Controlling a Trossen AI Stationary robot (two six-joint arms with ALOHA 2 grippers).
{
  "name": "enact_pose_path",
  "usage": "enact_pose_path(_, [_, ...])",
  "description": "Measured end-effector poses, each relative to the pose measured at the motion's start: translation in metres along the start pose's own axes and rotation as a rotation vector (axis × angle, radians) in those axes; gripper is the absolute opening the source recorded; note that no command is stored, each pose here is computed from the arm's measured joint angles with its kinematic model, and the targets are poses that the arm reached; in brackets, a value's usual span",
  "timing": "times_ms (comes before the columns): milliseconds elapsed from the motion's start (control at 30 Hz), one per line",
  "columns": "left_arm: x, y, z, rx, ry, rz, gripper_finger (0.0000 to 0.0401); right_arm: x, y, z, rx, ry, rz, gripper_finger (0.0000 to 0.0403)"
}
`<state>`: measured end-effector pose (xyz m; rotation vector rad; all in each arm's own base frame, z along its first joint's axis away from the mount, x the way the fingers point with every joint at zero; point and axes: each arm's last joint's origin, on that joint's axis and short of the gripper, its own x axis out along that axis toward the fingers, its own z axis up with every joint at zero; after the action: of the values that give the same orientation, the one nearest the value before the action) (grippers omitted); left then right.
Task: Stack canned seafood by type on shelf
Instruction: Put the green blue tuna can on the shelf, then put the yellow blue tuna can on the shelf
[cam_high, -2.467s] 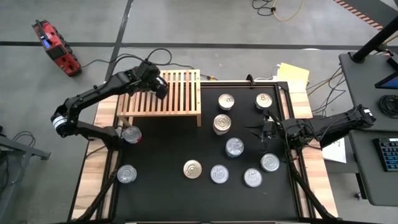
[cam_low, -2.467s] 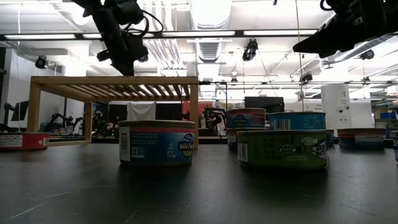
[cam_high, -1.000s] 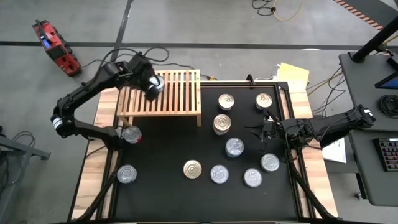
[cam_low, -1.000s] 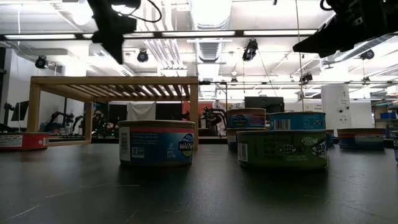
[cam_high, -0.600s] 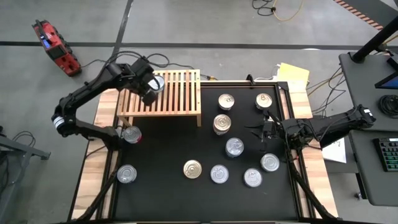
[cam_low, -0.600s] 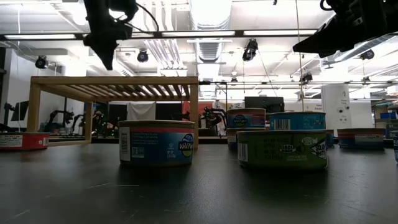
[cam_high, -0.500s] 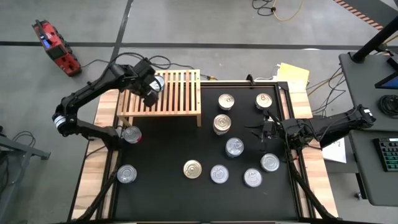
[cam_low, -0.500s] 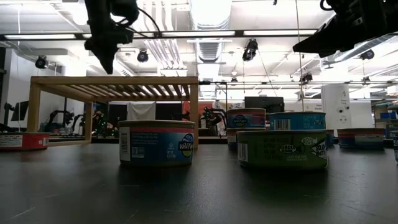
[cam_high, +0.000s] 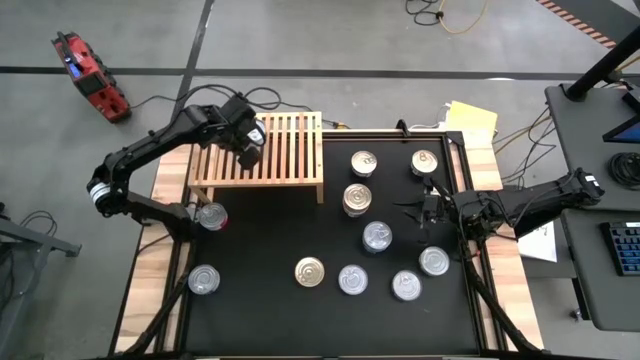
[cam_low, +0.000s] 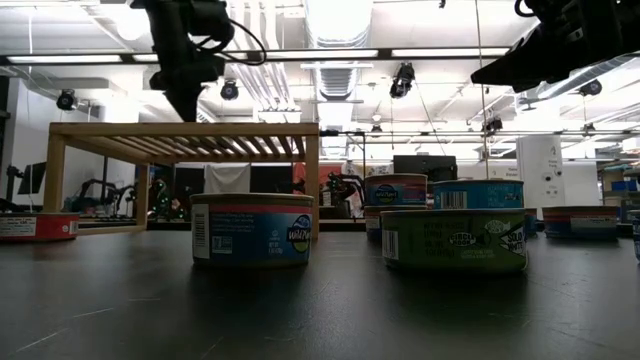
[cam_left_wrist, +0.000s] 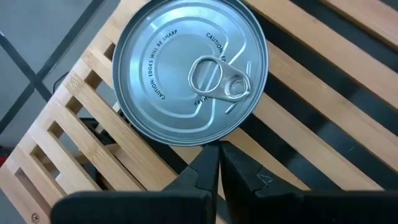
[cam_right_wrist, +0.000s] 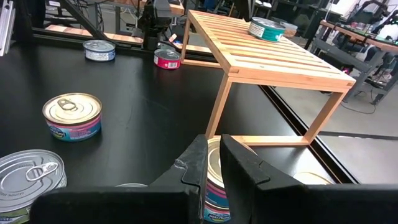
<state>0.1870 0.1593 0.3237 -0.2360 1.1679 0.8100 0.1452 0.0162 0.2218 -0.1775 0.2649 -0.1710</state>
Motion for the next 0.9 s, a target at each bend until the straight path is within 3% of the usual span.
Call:
enact_pose_path(300, [0.003, 0.000, 0.005, -0.011, -0.034, 0.008, 0.0000, 0.000, 0.000, 0.000, 0.000, 0.000, 0.000, 0.0034])
enact_pose_path(900, [0.001, 0.006, 0.010, -0.043, -0.033, 0.163, 0.0000, 0.000, 0.000, 0.000, 0.000, 0.001, 0.000, 0.0034])
